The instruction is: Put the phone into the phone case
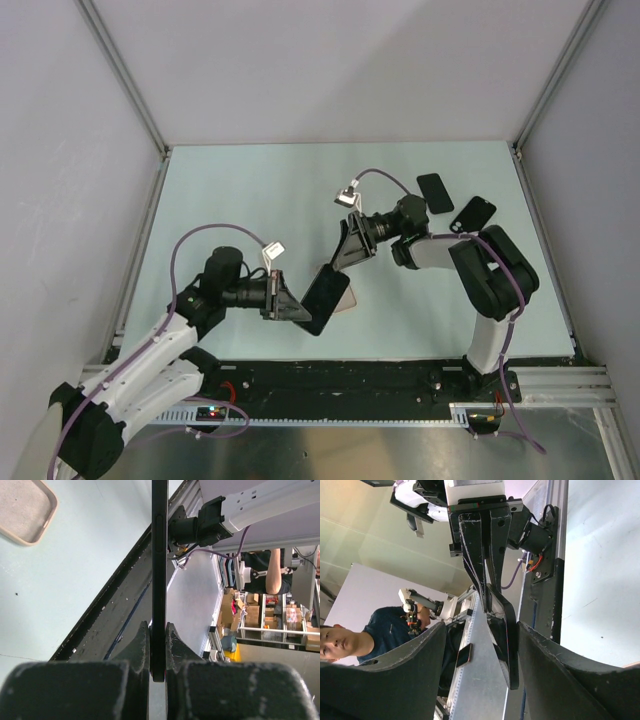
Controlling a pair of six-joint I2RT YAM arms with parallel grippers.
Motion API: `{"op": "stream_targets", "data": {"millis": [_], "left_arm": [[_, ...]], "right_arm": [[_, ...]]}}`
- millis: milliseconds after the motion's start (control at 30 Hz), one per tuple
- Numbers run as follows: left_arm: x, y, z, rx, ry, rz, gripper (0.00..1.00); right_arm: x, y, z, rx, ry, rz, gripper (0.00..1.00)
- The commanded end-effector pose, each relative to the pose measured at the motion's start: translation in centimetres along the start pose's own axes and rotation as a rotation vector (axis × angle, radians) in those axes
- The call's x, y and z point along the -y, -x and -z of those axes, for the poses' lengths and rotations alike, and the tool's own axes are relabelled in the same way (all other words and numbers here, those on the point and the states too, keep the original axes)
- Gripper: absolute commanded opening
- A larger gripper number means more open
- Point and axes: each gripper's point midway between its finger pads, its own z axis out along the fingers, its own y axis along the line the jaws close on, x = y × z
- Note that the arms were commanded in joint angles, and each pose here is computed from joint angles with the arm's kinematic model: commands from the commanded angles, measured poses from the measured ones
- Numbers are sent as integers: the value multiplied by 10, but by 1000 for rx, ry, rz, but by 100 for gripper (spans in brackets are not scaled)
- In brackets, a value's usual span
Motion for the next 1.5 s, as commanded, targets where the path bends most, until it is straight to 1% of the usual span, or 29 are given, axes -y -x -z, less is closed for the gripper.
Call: {"op": "stream_targets", "data": {"millis": [0, 267, 667, 733, 767, 800, 833, 867, 933, 1033, 1200, 1467], "left_arm": [[25, 6, 5, -3, -69, -123, 0], [30, 12, 6, -1, -59, -155, 0], [38, 13, 6, -17, -64, -192, 0], [39, 11, 5, -26, -66, -195, 0], [40, 11, 5, -28, -67, -196, 0], [40, 11, 5, -31, -68, -196, 0], [40, 11, 5, -32, -68, -197, 0], [40, 10, 4, -34, -67, -198, 0], [41, 11, 4, -39, -69, -203, 0], [43, 11, 4, -40, -74, -213, 0], [45, 10, 6, -33, -79, -225, 0], [41, 8, 6, -34, -71, -234, 0]], "right_arm": [[-12, -5, -2, -29, 27, 202, 62], [-14, -17, 1, -39, 26, 198, 60], [-22, -21, 1, 10, 0, 202, 58], [-17, -20, -2, 26, -39, 191, 58], [-8, -21, -5, 22, -87, 197, 60], [3, -18, -8, 42, -190, 198, 62], [8, -26, -14, -3, -267, 226, 63], [6, -31, -19, -42, -302, 258, 63], [3, -39, -22, -86, -323, 263, 60], [4, -41, -20, -95, -332, 245, 57], [3, -50, -22, -123, -292, 226, 51], [-13, -44, -13, -67, -230, 245, 45]]}}
